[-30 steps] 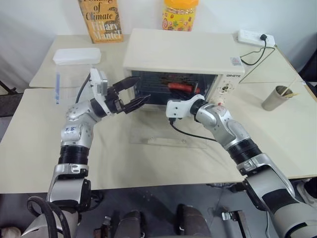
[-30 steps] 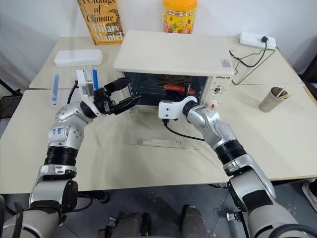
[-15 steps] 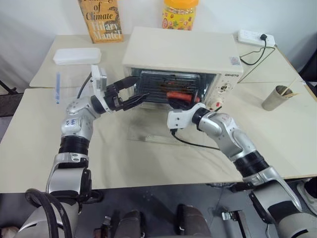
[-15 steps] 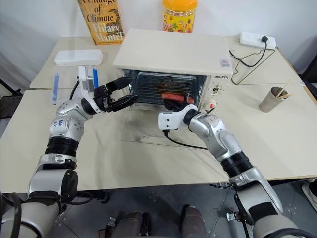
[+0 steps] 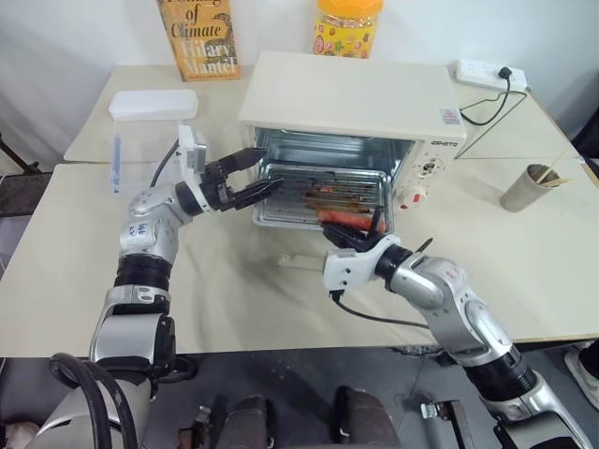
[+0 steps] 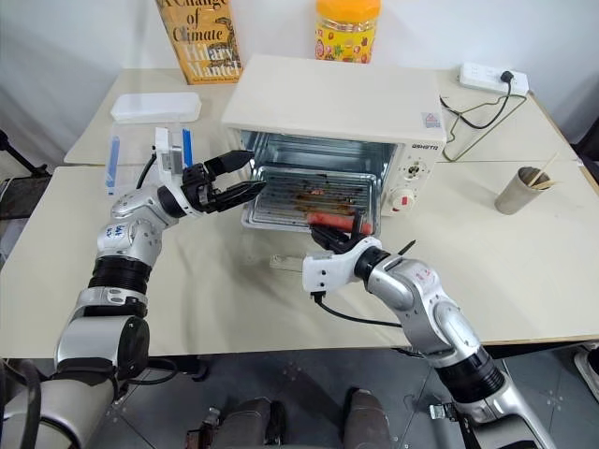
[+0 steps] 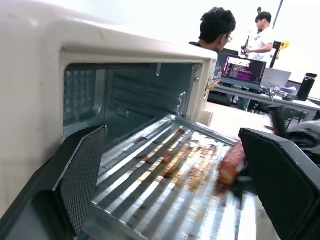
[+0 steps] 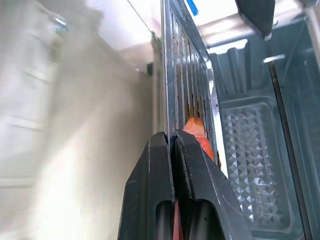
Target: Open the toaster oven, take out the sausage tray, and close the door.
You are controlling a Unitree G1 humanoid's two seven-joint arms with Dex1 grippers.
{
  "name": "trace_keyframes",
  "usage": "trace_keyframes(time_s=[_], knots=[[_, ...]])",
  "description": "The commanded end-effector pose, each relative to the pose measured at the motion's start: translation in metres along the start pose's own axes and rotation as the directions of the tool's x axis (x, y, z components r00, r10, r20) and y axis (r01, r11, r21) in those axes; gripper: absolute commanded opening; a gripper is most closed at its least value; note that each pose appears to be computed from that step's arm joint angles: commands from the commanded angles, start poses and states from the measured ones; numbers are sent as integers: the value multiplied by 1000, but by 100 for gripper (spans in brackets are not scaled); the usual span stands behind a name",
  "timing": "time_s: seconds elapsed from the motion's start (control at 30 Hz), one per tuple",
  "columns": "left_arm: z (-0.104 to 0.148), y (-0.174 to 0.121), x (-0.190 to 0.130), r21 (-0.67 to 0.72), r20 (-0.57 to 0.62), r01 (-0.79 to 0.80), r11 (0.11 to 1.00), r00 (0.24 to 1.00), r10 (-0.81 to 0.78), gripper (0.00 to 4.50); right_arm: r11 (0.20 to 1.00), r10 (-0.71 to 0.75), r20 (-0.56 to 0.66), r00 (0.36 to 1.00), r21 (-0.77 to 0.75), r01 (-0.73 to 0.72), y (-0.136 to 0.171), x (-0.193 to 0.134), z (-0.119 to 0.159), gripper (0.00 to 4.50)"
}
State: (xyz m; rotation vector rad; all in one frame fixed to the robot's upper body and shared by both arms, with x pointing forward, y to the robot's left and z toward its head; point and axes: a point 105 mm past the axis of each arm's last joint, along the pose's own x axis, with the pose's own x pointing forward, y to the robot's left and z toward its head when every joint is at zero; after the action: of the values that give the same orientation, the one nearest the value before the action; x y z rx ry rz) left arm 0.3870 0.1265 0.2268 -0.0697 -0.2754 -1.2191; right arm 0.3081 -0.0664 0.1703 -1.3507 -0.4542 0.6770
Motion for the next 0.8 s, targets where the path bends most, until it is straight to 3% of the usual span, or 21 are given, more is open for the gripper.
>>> trace_keyframes(time_s=[0.03, 0.23, 0.3, 0.37, 0.53, 0.67, 0.8], knots=[[6, -2, 1, 28, 8, 27, 999, 1000, -27, 450, 997, -61, -2, 998, -51, 61, -17, -23, 3, 1], [3, -6, -15, -79, 11, -3, 997, 1000, 4, 450, 996, -43, 18, 999, -79, 44, -9, -40, 9, 1], [3, -11, -22, -192, 4, -8, 981, 1000, 9, 450, 995, -43, 16, 999, -88, 44, -9, -43, 8, 1], [-1, -15, -31, -378, -58, -73, 923, 997, 54, 450, 994, -44, 8, 999, -100, 44, -11, -47, 5, 1], [1, -25, -36, -554, -117, -161, 817, 986, 114, 450, 992, -17, 20, 1000, -126, 19, -8, -50, 6, 1], [-5, -50, -31, -730, -209, -180, 660, 977, 35, 450, 993, -27, 47, 999, -113, 32, -9, -46, 9, 1], [-12, -56, -19, -758, -255, -227, 611, 966, 42, 450, 992, -31, 82, 996, -118, 41, -11, -42, 14, 1]])
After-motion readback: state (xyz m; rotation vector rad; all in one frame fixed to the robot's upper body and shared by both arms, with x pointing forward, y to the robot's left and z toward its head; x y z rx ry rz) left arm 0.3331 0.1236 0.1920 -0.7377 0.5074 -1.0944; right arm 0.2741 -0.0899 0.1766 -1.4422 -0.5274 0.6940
